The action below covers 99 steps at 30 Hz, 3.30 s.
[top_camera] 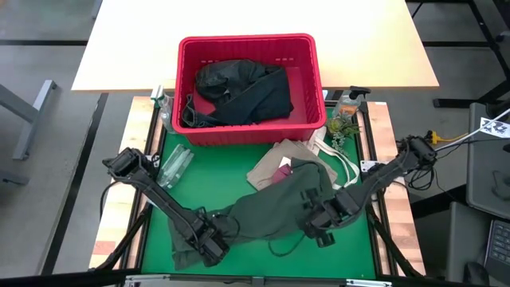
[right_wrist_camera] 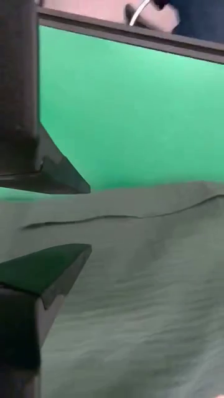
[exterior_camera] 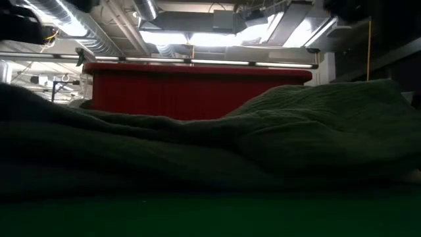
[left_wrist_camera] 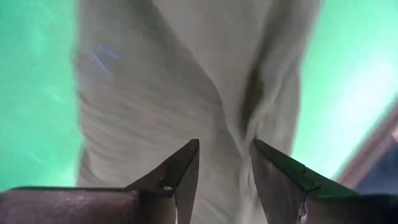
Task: Fold laundry
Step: Fold the green polo shirt
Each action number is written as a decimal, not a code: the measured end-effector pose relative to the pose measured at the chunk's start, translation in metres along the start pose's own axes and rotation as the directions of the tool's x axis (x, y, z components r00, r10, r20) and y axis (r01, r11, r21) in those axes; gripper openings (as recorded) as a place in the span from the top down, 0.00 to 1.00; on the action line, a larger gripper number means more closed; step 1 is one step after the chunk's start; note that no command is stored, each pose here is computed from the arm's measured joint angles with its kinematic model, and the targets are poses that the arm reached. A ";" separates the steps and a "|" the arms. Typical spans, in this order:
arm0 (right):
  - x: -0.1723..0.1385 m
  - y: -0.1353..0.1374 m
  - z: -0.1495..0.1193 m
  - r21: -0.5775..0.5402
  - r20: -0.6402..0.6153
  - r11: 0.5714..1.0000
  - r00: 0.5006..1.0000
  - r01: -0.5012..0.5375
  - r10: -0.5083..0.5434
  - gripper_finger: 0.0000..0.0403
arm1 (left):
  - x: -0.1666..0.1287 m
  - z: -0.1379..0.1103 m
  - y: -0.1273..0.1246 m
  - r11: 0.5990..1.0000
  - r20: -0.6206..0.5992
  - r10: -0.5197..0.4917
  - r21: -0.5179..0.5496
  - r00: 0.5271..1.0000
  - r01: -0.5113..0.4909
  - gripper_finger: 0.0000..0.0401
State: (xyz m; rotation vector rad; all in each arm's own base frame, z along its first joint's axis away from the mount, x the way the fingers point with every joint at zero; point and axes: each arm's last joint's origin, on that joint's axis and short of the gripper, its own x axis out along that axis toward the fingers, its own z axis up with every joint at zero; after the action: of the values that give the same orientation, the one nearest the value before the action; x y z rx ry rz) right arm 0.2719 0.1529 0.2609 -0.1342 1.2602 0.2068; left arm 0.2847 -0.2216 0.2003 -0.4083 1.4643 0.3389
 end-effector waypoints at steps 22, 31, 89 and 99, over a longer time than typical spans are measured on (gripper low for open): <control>0.081 -0.020 -0.055 0.014 -0.136 1.000 0.990 -0.018 0.020 0.65 | 0.026 0.006 0.028 0.957 0.110 0.197 -0.238 0.974 -0.167 0.65; 0.089 -0.023 -0.068 0.011 -0.186 1.000 0.983 -0.007 0.008 0.65 | 0.055 -0.009 0.055 0.901 0.014 0.304 -0.329 0.952 -0.283 0.65; 0.020 -0.026 -0.055 0.038 -0.418 0.995 0.906 0.088 -0.064 0.65 | -0.006 -0.027 0.012 0.963 -0.114 0.171 -0.191 0.979 -0.190 0.65; -0.013 -0.039 -0.024 -0.011 -0.119 0.941 0.934 0.339 -0.338 0.65 | -0.005 -0.026 -0.017 0.983 0.176 -0.026 -0.173 0.984 0.057 0.65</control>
State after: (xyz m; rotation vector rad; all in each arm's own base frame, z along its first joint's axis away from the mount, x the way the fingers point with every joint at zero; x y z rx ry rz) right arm 0.2549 0.1089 0.2657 -0.3565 1.3351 -0.1076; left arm 0.2692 -0.2490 0.2047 -0.5380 1.2580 0.4623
